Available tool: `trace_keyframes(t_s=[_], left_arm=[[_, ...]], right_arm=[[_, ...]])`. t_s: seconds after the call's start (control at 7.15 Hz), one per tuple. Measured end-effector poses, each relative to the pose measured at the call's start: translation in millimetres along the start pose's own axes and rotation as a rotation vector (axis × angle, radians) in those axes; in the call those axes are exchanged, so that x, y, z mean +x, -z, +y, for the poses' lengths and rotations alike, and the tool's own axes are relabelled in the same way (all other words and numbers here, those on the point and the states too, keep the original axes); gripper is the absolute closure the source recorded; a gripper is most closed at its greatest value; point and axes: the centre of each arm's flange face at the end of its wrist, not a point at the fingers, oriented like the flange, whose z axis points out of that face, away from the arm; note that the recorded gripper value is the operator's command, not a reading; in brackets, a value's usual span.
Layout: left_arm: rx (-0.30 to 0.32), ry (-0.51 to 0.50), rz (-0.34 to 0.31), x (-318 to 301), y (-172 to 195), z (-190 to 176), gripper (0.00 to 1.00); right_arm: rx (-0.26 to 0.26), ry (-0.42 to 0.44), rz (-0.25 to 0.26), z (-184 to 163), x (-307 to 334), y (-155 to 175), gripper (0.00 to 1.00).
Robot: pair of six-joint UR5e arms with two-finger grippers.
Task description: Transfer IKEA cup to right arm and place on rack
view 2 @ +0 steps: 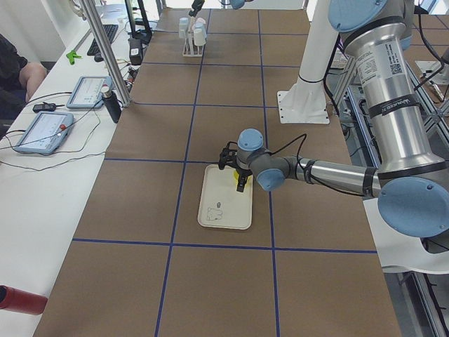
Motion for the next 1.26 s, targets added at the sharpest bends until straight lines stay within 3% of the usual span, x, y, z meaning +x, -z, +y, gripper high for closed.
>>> trace_keyframes(t_s=[0.14, 0.42, 0.7, 0.84, 1.26], left_arm=[[-0.001, -0.002, 0.001, 1, -2, -2, 0.35], [-0.005, -0.005, 0.001, 2, -7, -3, 0.63], [-0.009, -0.013, -0.006, 5, -13, -2, 0.83], [-0.007, -0.018, -0.015, 6, -17, -2, 1.0], [0.006, -0.025, -0.021, 8, -14, -2, 1.0]], right_arm=[[0.0, 0.0, 0.0, 0, 0, 0, 0.0], [-0.002, 0.0, 0.0, 0, 0, 0, 0.0], [-0.002, -0.001, 0.001, 0, 0, 0, 0.0], [-0.001, 0.0, -0.001, 0, 0, 0, 0.0], [0.0, 0.003, -0.009, 1, -4, 4, 0.0]])
